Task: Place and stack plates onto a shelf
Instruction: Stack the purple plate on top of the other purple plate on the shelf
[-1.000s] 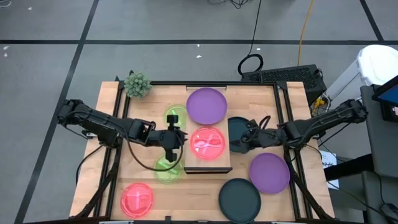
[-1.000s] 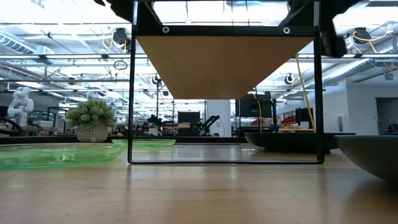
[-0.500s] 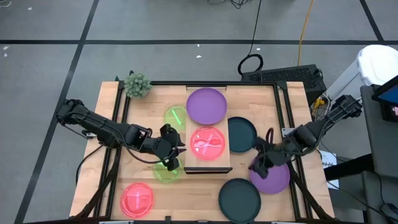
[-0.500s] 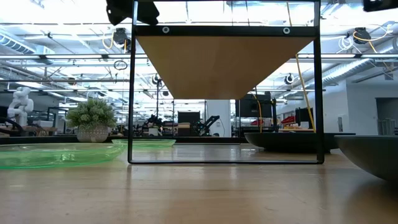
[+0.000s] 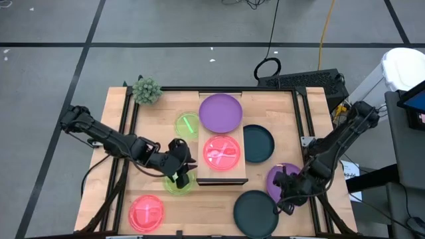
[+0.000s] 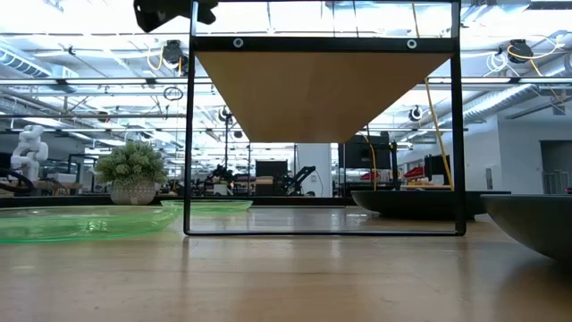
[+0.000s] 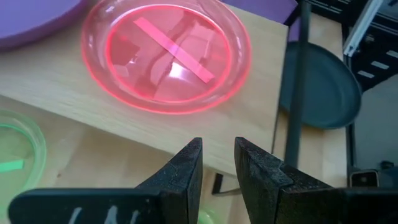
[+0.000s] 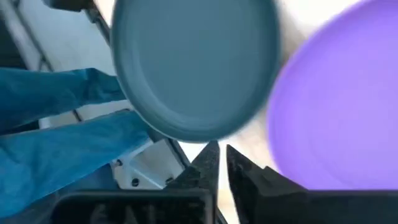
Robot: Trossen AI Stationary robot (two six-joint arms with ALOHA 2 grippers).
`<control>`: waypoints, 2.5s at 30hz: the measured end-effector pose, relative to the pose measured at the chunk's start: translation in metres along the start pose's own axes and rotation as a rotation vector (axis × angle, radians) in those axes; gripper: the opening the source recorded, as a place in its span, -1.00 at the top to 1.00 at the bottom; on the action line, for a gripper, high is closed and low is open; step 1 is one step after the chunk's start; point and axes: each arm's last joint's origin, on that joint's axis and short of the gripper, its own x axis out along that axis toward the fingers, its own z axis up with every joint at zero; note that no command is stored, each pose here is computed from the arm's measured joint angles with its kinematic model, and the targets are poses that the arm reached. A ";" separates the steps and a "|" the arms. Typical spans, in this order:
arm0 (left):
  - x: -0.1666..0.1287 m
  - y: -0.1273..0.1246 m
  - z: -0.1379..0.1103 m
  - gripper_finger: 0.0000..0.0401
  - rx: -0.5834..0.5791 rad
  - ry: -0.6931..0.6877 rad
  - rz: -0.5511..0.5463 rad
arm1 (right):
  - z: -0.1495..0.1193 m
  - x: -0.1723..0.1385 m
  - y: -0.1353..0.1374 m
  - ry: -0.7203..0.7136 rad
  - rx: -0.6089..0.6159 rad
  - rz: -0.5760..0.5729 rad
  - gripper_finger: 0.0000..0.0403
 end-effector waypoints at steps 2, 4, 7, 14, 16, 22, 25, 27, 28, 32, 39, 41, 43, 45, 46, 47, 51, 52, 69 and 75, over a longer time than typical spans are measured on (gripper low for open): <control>-0.001 -0.003 -0.002 0.50 0.007 0.004 -0.009 | -0.004 0.008 -0.002 -0.003 -0.032 0.045 0.76; -0.002 -0.005 -0.004 0.50 0.010 0.007 -0.016 | -0.008 0.015 -0.006 0.004 -0.071 0.067 0.59; -0.004 -0.009 -0.008 0.50 0.000 0.017 -0.026 | -0.015 0.027 -0.010 -0.003 -0.182 0.068 0.34; -0.009 -0.018 -0.015 0.50 -0.031 0.029 -0.056 | -0.033 0.046 -0.016 0.061 -0.385 -0.035 0.11; -0.010 -0.020 -0.017 0.50 -0.040 0.037 -0.058 | -0.037 0.051 -0.021 0.072 -0.416 -0.088 0.12; -0.012 -0.023 -0.021 0.50 -0.111 0.077 -0.087 | -0.039 0.062 -0.026 0.071 -0.505 -0.169 0.22; -0.013 -0.025 -0.023 0.50 -0.149 0.106 -0.113 | -0.039 0.066 -0.028 0.066 -0.543 -0.192 0.28; -0.014 -0.026 -0.024 0.50 -0.173 0.115 -0.118 | -0.039 0.067 -0.028 0.063 -0.555 -0.199 0.33; -0.014 -0.027 -0.025 0.50 -0.184 0.118 -0.120 | -0.039 0.068 -0.028 0.065 -0.558 -0.202 0.36; -0.016 -0.030 -0.028 0.50 -0.231 0.126 -0.125 | -0.039 0.068 -0.028 0.065 -0.572 -0.205 0.48; -0.018 -0.031 -0.032 0.50 -0.261 0.144 -0.109 | -0.038 0.068 -0.031 0.077 -0.640 -0.236 0.77; -0.018 -0.030 -0.032 0.51 -0.259 0.143 -0.092 | -0.038 0.067 -0.033 0.082 -0.654 -0.251 0.86; -0.018 -0.029 -0.033 0.50 -0.258 0.143 -0.076 | -0.038 0.068 -0.033 0.083 -0.666 -0.249 0.93; -0.018 -0.028 -0.034 0.50 -0.260 0.148 -0.069 | -0.038 0.069 -0.034 0.081 -0.661 -0.237 0.97; -0.018 -0.028 -0.034 0.50 -0.263 0.148 -0.068 | -0.039 0.070 -0.034 0.078 -0.652 -0.229 0.97; -0.018 -0.028 -0.034 0.50 -0.269 0.147 -0.067 | -0.040 0.071 -0.035 0.073 -0.644 -0.222 0.97; -0.018 -0.028 -0.034 0.50 -0.288 0.143 -0.061 | -0.043 0.074 -0.039 0.033 -0.622 -0.224 0.79; -0.018 -0.028 -0.034 0.51 -0.295 0.143 -0.060 | -0.043 0.074 -0.039 0.029 -0.620 -0.227 0.72; -0.018 -0.028 -0.033 0.50 -0.322 0.141 -0.061 | -0.042 0.074 -0.054 0.031 -0.682 -0.336 0.67; -0.018 -0.028 -0.033 0.50 -0.320 0.141 -0.061 | -0.041 0.073 -0.053 0.005 -0.714 -0.338 0.92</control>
